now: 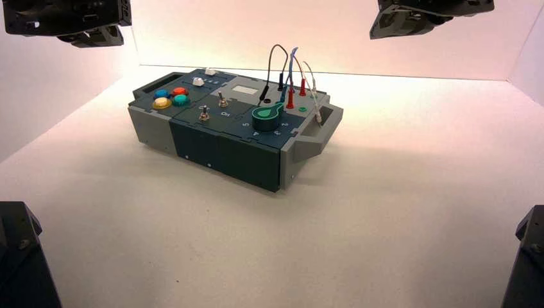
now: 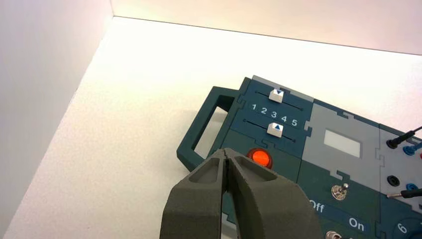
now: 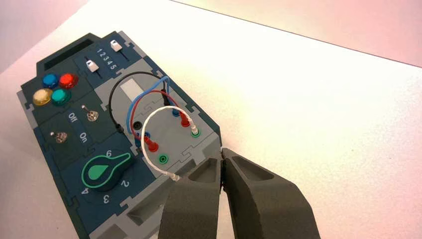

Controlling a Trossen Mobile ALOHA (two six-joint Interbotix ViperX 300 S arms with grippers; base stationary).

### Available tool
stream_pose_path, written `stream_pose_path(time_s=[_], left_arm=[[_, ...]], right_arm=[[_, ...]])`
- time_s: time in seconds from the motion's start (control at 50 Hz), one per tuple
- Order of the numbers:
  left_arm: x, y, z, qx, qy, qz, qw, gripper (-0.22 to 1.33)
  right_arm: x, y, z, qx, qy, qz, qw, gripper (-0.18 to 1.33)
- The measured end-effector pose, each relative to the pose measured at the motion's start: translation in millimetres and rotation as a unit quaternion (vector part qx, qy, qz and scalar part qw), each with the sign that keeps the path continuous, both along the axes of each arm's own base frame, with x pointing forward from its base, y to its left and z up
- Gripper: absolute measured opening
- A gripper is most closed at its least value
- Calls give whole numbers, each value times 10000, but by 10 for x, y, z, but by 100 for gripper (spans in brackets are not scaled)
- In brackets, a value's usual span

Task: Turn the knob to position 1.

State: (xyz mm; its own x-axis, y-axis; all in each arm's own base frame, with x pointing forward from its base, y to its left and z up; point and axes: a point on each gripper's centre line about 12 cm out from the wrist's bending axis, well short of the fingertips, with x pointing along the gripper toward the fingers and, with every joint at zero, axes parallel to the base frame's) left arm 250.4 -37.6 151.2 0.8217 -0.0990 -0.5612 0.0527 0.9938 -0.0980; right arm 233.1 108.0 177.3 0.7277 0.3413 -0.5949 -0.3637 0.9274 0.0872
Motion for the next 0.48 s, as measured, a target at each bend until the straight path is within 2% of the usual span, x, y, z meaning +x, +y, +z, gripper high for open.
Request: stream_pose_path(time_s=[0.48], left_arm=[[8, -3, -5, 4, -23, 1, 10000, -16]], right_arm=[[15, 0, -75, -23, 87, -44, 10000, -14]])
